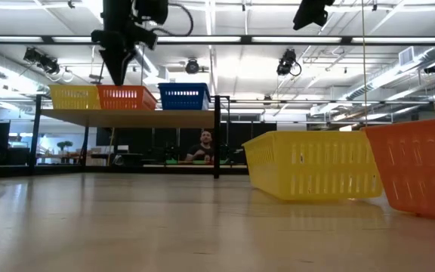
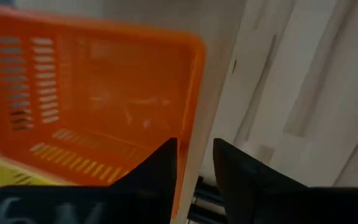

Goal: Stack baskets on shelf by color
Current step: Adjust the orange bin

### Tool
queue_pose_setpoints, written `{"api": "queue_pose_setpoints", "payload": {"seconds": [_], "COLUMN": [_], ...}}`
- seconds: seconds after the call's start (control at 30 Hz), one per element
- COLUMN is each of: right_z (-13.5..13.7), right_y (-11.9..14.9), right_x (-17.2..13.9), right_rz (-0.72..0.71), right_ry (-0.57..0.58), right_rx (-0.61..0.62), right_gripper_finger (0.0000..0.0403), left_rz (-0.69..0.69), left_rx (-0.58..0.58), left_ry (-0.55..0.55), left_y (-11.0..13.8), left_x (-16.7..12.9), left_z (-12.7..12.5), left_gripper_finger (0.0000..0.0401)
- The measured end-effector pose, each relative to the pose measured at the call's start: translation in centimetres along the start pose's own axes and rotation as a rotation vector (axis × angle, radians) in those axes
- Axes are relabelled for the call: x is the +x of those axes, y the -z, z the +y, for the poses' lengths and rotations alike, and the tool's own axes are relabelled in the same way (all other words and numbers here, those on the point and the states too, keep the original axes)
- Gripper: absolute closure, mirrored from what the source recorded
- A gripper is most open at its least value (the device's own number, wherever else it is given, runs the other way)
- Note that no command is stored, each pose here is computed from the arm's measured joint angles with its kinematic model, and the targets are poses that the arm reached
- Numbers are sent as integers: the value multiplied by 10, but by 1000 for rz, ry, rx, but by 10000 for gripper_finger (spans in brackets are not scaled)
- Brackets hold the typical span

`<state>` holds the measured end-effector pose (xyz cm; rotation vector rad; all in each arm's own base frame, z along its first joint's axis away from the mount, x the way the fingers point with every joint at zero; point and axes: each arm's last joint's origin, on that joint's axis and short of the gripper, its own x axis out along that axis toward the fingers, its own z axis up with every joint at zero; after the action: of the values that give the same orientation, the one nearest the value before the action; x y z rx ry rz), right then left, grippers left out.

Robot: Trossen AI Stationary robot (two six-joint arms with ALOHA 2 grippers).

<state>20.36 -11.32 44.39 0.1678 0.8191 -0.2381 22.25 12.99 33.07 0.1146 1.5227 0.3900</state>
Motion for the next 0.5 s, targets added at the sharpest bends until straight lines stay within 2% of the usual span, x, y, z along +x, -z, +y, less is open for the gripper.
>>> {"api": "queue_pose_setpoints", "payload": {"seconds": [0.17,0.33,0.5], "right_z": [0,0,0], "right_y": [0,0,0], "right_x": [0,0,0], "right_rz": [1,1,0], "right_ry": [0,0,6], "right_rx": [6,3,-3], "right_gripper_finger": [284,284,284], "left_rz": [62,31,-19], "left_rx": [-11,-15,45], "left_ry": [41,30,73], "left_y": [7,4,-1], "left_x": [20,23,24], "left_z": [2,4,3], "left_gripper_finger": [249,195,181]}}
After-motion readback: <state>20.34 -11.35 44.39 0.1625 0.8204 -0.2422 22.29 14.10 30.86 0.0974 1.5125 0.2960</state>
